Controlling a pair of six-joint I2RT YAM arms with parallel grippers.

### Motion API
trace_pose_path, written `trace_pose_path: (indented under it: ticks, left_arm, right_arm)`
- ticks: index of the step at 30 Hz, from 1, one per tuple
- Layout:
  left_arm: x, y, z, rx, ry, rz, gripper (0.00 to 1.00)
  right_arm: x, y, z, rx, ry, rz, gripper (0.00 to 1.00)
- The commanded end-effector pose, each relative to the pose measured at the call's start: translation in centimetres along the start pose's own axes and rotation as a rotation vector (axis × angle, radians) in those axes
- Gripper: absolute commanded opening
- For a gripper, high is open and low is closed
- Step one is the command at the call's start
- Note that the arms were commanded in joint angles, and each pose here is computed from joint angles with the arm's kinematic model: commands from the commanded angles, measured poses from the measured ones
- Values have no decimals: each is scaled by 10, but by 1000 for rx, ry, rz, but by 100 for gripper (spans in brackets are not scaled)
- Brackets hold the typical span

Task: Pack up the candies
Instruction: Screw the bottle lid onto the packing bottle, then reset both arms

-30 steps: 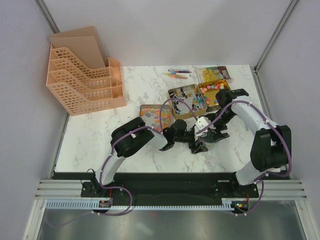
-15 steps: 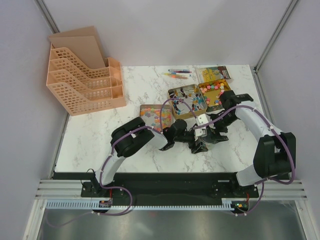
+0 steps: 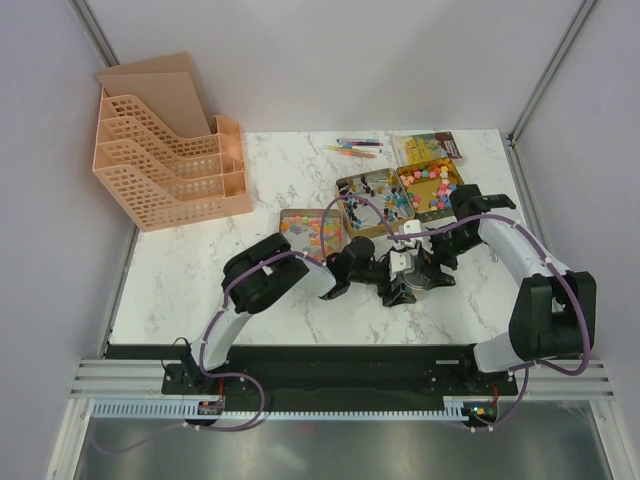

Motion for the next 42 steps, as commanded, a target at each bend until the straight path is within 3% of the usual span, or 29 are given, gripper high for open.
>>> trace_pose_path:
  ticks: [1, 5, 8, 9, 11, 12, 18, 21, 22, 23, 28, 30, 31, 42]
  left_arm:
    - [9, -100, -22, 338, 176, -211, 2]
    - [10, -99, -22, 353, 175, -213, 2]
    - [11, -99, -22, 375, 181, -221, 3]
    - [12, -100, -23, 380, 189, -215, 4]
    - [11, -101, -24, 390, 191, -212, 4]
    - [12, -100, -25, 395, 196, -211, 4]
    - [11, -103, -32, 414, 194, -185, 3]
    - [10, -104, -34, 425, 184, -171, 19]
    - [9, -105, -35, 435, 181, -167, 39]
    - [9, -104, -36, 438, 180, -159, 49]
    - [2, -108, -46, 458, 156, -136, 81]
    - [-2, -103, -50, 447, 126, -109, 89]
    - [-6, -108, -56, 457, 120, -108, 100]
    - [-20, -99, -79, 505, 169, -173, 100]
  right_arm:
    - [56, 9, 13, -58, 211, 347, 47]
    - [58, 8, 12, -47, 214, 335, 48]
    - [55, 4, 10, -22, 210, 303, 56]
    - [51, 4, 8, -12, 200, 278, 66]
    - [50, 2, 6, 5, 211, 264, 75]
    - [48, -1, 3, 26, 215, 238, 98]
    - [50, -13, -19, 78, 215, 200, 98]
    - [48, -15, -25, 87, 208, 168, 98]
    - [49, -21, -30, 98, 197, 173, 98]
    - [50, -23, -30, 107, 202, 162, 98]
    - [52, -34, -28, 110, 217, 165, 98]
    - [52, -39, -26, 106, 216, 192, 98]
    - [48, -46, -25, 104, 199, 213, 98]
    - [16, -79, -37, 92, 89, 327, 98]
Point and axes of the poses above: each gripper's point midway between its finger pads, its own z axis out along the fingers, its own x axis along the line the jaws close on, y = z × x, the point moved 7 cm from there along -z, back along the fingers, and after that the axes turned 13 degrees about -z, right-handed, at the moved point
